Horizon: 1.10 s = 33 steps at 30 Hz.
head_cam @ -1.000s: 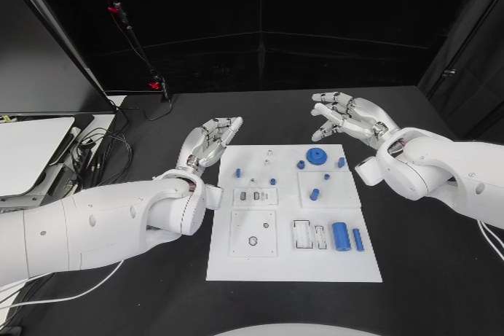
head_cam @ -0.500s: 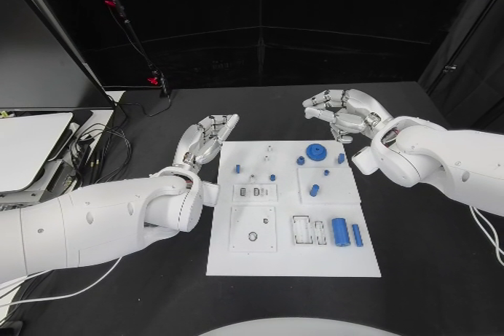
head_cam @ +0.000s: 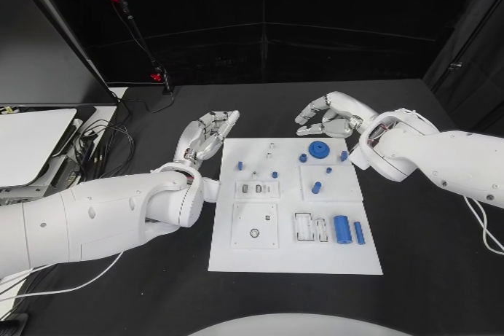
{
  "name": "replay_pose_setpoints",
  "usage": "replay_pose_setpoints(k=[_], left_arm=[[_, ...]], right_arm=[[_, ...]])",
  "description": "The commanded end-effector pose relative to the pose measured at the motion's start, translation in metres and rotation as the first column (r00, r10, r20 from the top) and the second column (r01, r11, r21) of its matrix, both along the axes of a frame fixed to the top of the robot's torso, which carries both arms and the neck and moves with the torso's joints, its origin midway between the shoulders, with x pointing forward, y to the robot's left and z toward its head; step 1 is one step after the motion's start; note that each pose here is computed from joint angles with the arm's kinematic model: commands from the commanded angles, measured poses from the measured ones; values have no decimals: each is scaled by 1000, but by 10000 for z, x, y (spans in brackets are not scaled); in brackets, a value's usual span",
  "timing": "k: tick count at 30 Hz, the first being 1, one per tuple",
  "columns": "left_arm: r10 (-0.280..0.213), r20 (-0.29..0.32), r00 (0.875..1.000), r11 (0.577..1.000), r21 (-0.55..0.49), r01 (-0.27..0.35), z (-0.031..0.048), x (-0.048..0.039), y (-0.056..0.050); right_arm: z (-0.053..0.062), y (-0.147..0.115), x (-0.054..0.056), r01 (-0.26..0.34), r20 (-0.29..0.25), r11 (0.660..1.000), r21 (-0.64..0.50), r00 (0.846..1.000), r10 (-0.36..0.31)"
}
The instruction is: Assemble the parts on the task board
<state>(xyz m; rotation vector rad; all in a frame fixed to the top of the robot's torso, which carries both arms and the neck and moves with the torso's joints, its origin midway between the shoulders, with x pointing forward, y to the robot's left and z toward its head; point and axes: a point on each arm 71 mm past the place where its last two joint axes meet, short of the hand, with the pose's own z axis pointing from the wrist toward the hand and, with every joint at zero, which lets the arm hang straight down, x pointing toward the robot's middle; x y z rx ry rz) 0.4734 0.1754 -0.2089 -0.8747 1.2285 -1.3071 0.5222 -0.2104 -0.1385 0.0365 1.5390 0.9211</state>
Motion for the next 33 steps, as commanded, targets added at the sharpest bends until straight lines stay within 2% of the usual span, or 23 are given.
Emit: replay_pose_setpoints(k=[1, 9, 16, 33], left_arm=[[-53, 303, 952, 997, -36, 67, 210, -79, -21], [-52, 298, 953, 997, -35, 65, 194, -70, -5], [-53, 296, 954, 997, -35, 66, 184, -68, -8], [-48, 294, 955, 998, -32, 60, 170, -50, 11]], right_arm=[[-27, 18, 46, 65, 59, 981, -184, 997, -55], [-130, 81, 121, 83, 4, 942, -324, 996, -86], [-189, 136, 163, 82, -20, 915, -395, 995, -98], [-293, 231, 195, 44, -76, 886, -462, 993, -89]])
